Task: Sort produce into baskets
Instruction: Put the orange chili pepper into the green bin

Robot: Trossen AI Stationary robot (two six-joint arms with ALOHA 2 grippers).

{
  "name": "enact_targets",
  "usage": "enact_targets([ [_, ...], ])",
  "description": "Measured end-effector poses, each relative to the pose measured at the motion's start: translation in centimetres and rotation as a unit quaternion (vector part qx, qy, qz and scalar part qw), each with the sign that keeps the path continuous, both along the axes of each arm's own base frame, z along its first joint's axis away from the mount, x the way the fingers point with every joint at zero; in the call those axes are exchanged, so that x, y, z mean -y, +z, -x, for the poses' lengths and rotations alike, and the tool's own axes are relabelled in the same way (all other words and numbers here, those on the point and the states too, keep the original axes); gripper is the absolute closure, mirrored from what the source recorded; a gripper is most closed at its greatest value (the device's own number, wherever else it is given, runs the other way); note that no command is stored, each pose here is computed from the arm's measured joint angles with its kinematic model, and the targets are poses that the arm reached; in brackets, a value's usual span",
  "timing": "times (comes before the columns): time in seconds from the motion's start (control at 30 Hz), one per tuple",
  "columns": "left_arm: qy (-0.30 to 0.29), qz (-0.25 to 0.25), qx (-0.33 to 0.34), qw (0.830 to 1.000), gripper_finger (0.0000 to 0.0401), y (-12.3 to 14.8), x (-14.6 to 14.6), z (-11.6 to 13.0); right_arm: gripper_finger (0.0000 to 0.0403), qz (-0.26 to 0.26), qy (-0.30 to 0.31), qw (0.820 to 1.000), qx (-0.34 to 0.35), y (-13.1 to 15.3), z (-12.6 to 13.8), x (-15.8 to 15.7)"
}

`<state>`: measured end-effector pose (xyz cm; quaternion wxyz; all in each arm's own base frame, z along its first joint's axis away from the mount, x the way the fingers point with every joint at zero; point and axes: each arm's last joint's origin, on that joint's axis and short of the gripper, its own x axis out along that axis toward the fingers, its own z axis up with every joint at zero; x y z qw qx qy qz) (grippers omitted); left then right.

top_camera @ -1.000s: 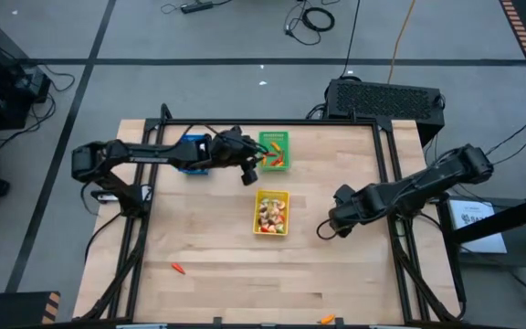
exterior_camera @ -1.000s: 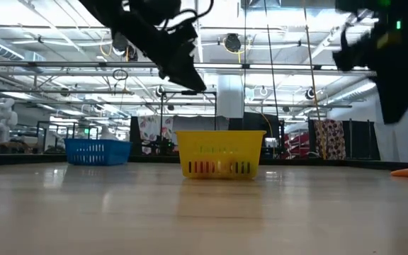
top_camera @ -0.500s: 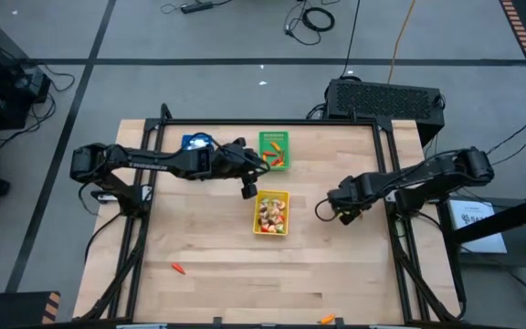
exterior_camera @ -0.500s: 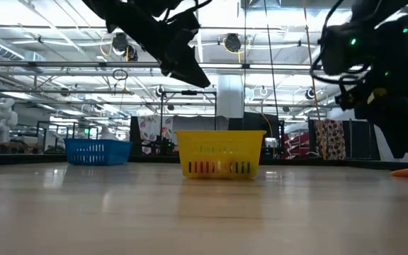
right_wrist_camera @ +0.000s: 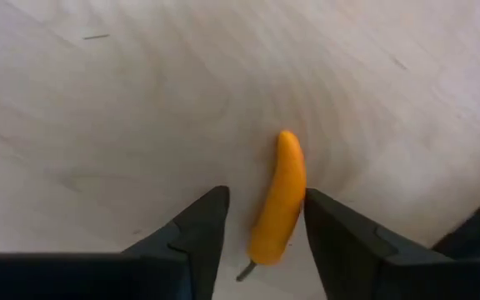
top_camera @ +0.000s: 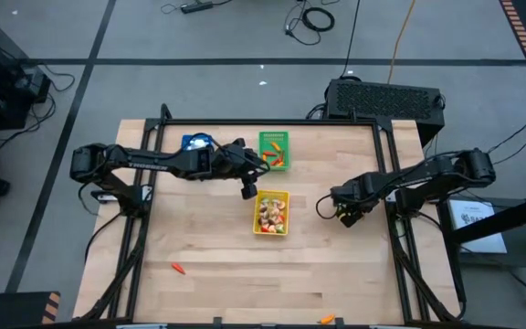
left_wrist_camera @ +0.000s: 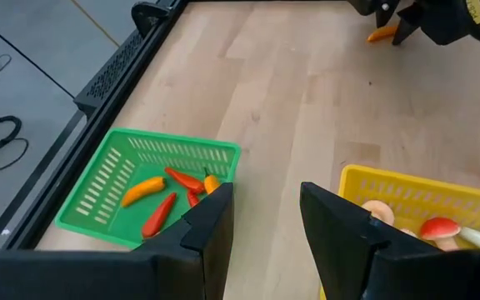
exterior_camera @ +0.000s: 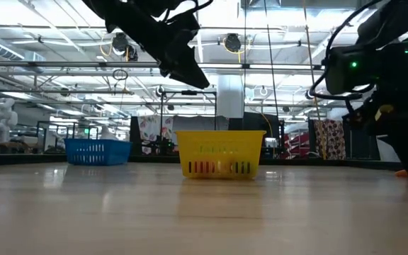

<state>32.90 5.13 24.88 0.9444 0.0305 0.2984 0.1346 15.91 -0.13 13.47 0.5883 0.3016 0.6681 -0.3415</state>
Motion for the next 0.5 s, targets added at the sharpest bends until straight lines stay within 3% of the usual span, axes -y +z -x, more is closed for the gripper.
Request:
enact_targets([
  [0.13,-0.001,-0.002,0.001,1.0,0.0253,0.0,0.0,0.0,0.0274,-0.01,-0.001,1.0,0.004,-0.1,0.0,0.0],
  [0.37,-0.002,-0.004,0.0,1.0,0.0253,0.0,0.0,0.0,0.0383,-0.015,0.023,1.0,0.015,0.5,-0.7,-0.1],
  [0.5,-0.011,-0.014,0.001,1.0,0.0253,-0.2,0.1,0.0,0.0386,0.006,0.039,0.998,0.054,1.7,-2.1,0.0],
])
